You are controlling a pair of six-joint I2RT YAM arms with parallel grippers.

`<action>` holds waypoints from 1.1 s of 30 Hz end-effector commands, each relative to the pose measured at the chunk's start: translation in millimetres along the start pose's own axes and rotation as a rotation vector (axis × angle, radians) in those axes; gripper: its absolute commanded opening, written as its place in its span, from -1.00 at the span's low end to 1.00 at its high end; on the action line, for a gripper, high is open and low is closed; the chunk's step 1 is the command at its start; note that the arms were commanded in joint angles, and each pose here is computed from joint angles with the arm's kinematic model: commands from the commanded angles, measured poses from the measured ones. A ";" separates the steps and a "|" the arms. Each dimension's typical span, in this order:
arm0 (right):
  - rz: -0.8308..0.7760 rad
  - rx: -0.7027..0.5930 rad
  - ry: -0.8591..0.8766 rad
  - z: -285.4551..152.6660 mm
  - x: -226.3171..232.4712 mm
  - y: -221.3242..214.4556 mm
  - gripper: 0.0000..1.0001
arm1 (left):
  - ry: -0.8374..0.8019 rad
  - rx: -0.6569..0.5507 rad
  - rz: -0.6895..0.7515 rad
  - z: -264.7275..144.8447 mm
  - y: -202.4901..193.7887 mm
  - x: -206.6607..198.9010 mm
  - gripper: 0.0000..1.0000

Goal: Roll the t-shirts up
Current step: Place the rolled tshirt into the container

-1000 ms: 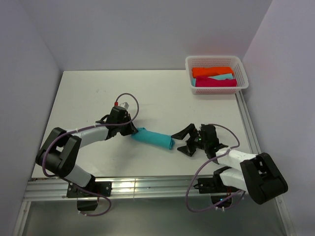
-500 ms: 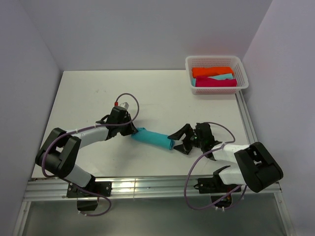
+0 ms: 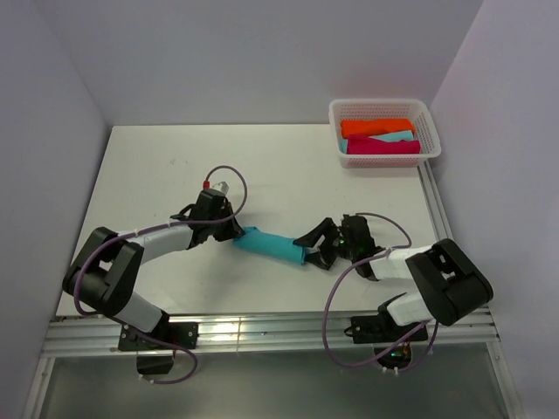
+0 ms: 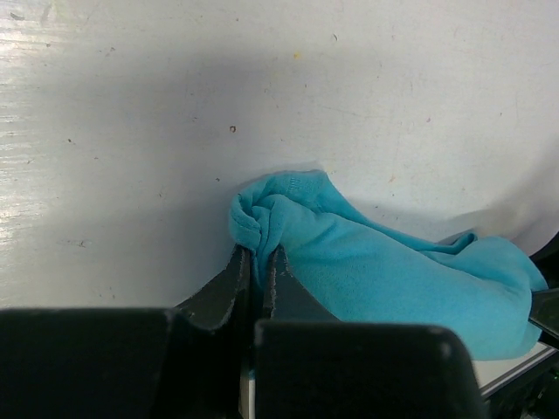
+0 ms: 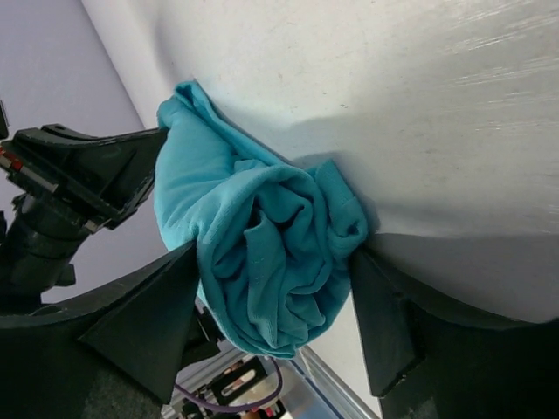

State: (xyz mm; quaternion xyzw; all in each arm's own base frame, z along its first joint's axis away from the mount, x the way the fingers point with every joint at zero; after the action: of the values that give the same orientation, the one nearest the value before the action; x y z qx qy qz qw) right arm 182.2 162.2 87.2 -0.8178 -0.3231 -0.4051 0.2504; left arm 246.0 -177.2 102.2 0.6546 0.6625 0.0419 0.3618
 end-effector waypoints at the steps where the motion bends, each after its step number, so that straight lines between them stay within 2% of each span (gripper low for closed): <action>1: -0.034 -0.041 -0.062 7.3 -7.4 1.6 0.48 | 0.033 -0.004 0.010 -2.7 -0.8 1.0 -0.99; 4: -0.040 -0.041 -0.061 9.0 -5.9 1.5 0.04 | 0.034 -0.001 0.013 -3.0 -0.6 1.0 -0.99; 5: -0.041 -0.043 -0.060 9.6 -4.2 2.5 -0.39 | 0.032 -0.003 0.014 -3.3 -0.1 0.1 -0.99; 8: -0.063 -0.043 -0.057 11.3 0.9 3.9 -0.81 | 0.029 -0.005 0.013 -3.6 1.1 -1.0 -0.99; 10: -0.101 -0.040 -0.053 13.2 10.2 5.9 -1.00 | 0.016 -0.011 0.006 -5.0 4.1 -4.1 -0.99; 13: -0.157 -0.037 -0.077 12.3 17.9 7.5 -1.00 | -0.013 -0.027 -0.002 -10.8 11.6 -11.4 -0.99; 16: -0.239 -0.055 -0.056 9.3 48.5 12.0 -1.00 | -0.033 -0.057 -0.005 -20.3 26.3 -23.3 -0.99; 24: -0.442 -0.145 -0.104 -2.9 124.2 36.1 -1.00 | -0.109 -0.218 -0.038 -41.3 101.3 -80.5 -0.99; 29: -0.485 -0.240 -0.126 -7.7 178.9 86.5 -1.00 | -0.189 -0.327 -0.011 -31.0 159.0 -128.6 -0.99; 30: -0.498 -0.248 -0.134 -9.5 185.0 94.3 -1.00 | -0.189 -0.314 0.000 -14.5 162.8 -132.5 -0.99; 32: -0.499 -0.294 -0.115 -12.3 208.6 122.4 -1.00 | -0.247 -0.375 0.023 -16.2 189.6 -156.8 -0.99; 33: -0.505 -0.298 -0.136 -13.3 211.8 132.0 -1.00 | -0.263 -0.384 0.042 -1.1 194.8 -162.5 -0.99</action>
State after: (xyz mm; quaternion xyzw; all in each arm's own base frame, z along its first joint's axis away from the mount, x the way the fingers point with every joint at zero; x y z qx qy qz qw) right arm 348.4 147.9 230.0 -0.7772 -0.4531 -0.4363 0.0182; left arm 379.0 -257.2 262.9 0.5787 0.6198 0.1180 0.5168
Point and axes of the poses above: each gripper's point midway between its finger pads, its own z axis out along the fingers, its own x axis along the line the jaws close on, y = z × x, the point moved 9 cm from there along -z, back along the fingers, and after that the axes turned 8 degrees about z, right-handed, at the moved point
